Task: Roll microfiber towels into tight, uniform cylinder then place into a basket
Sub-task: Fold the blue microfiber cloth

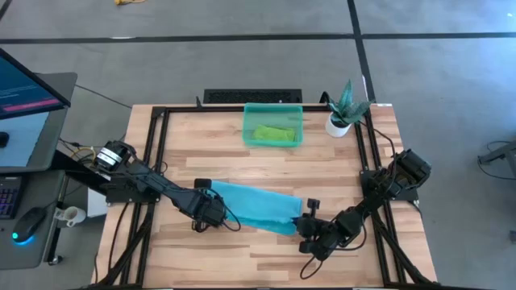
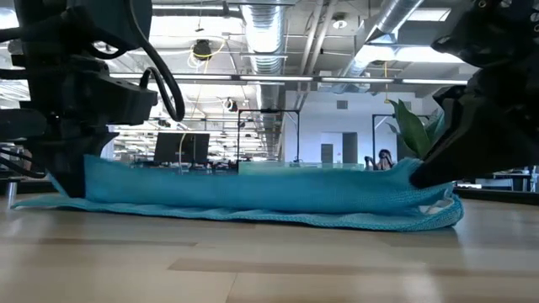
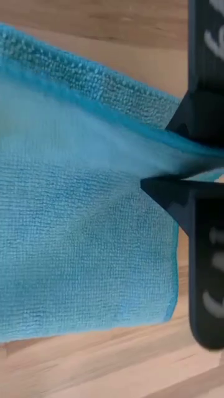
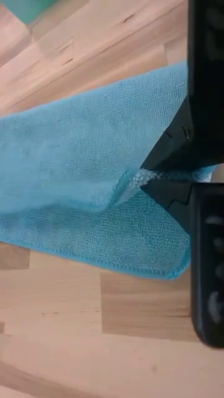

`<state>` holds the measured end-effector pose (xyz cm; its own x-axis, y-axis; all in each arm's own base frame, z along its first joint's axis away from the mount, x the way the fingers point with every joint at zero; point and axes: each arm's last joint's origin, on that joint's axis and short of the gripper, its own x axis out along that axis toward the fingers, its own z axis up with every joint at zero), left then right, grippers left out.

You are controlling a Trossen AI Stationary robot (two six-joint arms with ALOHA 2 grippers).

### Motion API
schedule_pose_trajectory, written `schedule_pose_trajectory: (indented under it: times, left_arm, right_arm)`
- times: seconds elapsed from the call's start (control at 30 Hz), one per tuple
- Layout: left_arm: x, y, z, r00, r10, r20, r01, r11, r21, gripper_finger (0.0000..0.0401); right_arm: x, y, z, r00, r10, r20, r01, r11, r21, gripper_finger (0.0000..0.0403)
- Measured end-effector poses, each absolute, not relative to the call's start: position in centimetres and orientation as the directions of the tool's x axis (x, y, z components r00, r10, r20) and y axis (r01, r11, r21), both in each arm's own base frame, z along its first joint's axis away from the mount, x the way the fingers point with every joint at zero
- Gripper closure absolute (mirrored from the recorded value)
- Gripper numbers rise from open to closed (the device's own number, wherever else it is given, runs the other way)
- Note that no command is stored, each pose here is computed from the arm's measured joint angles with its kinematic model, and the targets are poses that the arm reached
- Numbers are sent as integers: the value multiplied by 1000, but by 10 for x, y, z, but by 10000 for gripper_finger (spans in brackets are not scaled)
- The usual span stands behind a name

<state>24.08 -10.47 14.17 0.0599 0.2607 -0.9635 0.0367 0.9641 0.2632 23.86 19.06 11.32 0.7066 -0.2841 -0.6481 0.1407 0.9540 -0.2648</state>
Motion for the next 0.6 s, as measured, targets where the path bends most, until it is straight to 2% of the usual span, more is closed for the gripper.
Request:
schedule_pose_trajectory:
  times: [0.33, 0.6]
  left_arm:
    - [240, -106, 141, 33, 205, -978, 26, 978, 206, 280]
    - [244, -113, 151, 33, 172, -985, 21, 985, 173, 262]
  right_arm:
    - [238, 193, 112, 689, -224, -689, 133, 974, -183, 279]
    - [242, 199, 117, 657, -116, -745, 120, 992, -49, 224]
